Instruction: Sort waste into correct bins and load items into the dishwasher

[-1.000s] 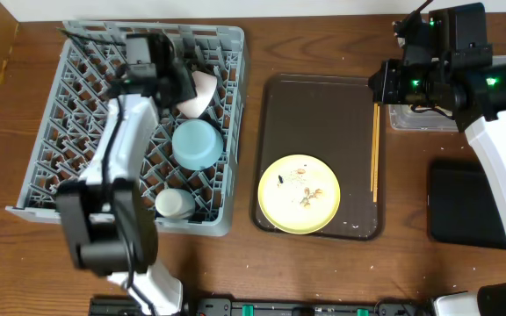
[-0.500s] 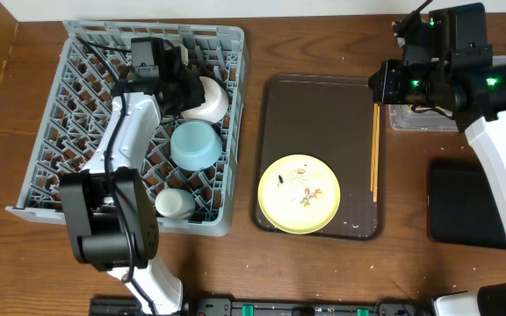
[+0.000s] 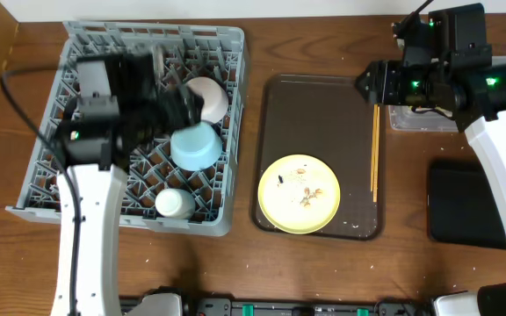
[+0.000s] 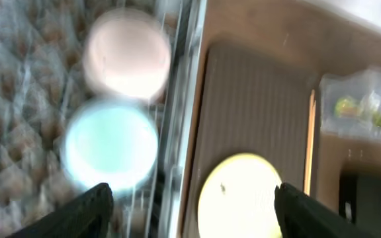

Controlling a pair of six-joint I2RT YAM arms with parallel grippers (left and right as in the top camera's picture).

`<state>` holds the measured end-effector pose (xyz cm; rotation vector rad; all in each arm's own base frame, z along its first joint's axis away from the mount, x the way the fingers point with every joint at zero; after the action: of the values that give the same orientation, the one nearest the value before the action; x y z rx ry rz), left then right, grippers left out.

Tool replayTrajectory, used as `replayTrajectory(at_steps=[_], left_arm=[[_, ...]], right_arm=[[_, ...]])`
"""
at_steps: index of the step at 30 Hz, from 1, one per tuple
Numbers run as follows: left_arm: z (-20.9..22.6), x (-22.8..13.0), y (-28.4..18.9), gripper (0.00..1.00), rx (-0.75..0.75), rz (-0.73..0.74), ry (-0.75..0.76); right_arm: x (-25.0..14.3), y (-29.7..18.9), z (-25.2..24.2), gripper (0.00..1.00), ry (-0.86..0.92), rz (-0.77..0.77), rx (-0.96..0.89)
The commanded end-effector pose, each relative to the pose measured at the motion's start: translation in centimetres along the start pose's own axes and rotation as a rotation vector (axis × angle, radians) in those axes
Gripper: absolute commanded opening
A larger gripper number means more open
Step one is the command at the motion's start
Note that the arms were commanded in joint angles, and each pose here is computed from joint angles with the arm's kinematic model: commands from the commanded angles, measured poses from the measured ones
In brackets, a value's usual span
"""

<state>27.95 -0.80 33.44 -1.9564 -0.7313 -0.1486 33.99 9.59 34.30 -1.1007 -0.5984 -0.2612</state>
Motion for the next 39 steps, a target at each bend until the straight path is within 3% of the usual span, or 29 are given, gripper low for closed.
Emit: replayTrajectory(at_steps=[1, 6, 10, 14, 16, 19, 20, 24, 27, 29, 33, 39], left_arm=[[0.7, -1.8, 0.9, 0.80, 0.009, 0.155, -0.047], [-1.7, -4.6, 2.2, 0.83, -0.110, 0.324, 0.085], [-4.4, -6.3, 3.3, 0.84, -0.038, 0.313, 0.205], [-4.3, -6.4, 3.7, 0.84, 0.246, 0.143, 0.088], [-4.2, -6.2, 3.7, 0.89, 0.290, 0.099, 0.024], [-4.3, -6.2, 3.8, 0.90, 0.280, 0.096, 0.001], [-4.3, -6.2, 3.8, 0.90, 0.280, 0.096, 0.001], [-4.3, -6.2, 3.8, 0.91, 0.280, 0.096, 0.002], [-4.3, -6.2, 3.8, 0.91, 0.281, 0.096, 0.002], [-4.3, -6.2, 3.7, 0.92, 0.282, 0.098, 0.001], [-4.0, -6.6, 3.6, 0.92, 0.306, 0.121, 0.004], [-3.9, -6.7, 3.6, 0.93, 0.313, 0.129, 0.004]], right_arm=[[-0.2, -0.6, -0.2, 0.99, 0.007, 0.007, -0.027], [-0.8, -0.8, -1.7, 0.99, 0.059, 0.029, -0.234], [-1.1, -1.0, -2.2, 0.99, 0.137, 0.033, -0.305], [-1.3, -1.0, -2.3, 0.99, 0.143, 0.048, -0.307], [-1.5, -1.0, -2.3, 0.99, 0.146, 0.063, -0.309], [-1.9, -1.0, -2.3, 0.99, 0.149, 0.087, -0.312], [-2.0, -1.0, -2.3, 0.96, 0.148, 0.097, -0.313], [-2.5, 0.1, -2.7, 0.59, 0.152, 0.128, -0.315], [-3.8, 2.4, -3.0, 0.42, 0.150, 0.183, -0.314], [-4.5, 3.8, -3.2, 0.41, 0.141, 0.191, -0.311], [-6.7, 8.4, -4.6, 0.30, 0.189, 0.205, -0.315], [-8.2, 14.3, -6.7, 0.25, 0.218, 0.271, -0.328]])
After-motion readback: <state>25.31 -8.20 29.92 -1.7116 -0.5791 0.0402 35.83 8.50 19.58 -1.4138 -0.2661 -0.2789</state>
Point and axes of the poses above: each gripper's point midway between its finger pads, its own y axis out along the fingers, its own z axis along the line the jaws close on, x = y × z, the point moved 10 cm from there along -y, back along the fingers, and after that the axes turned 11 degrees about -y, right-handed, at the moved point
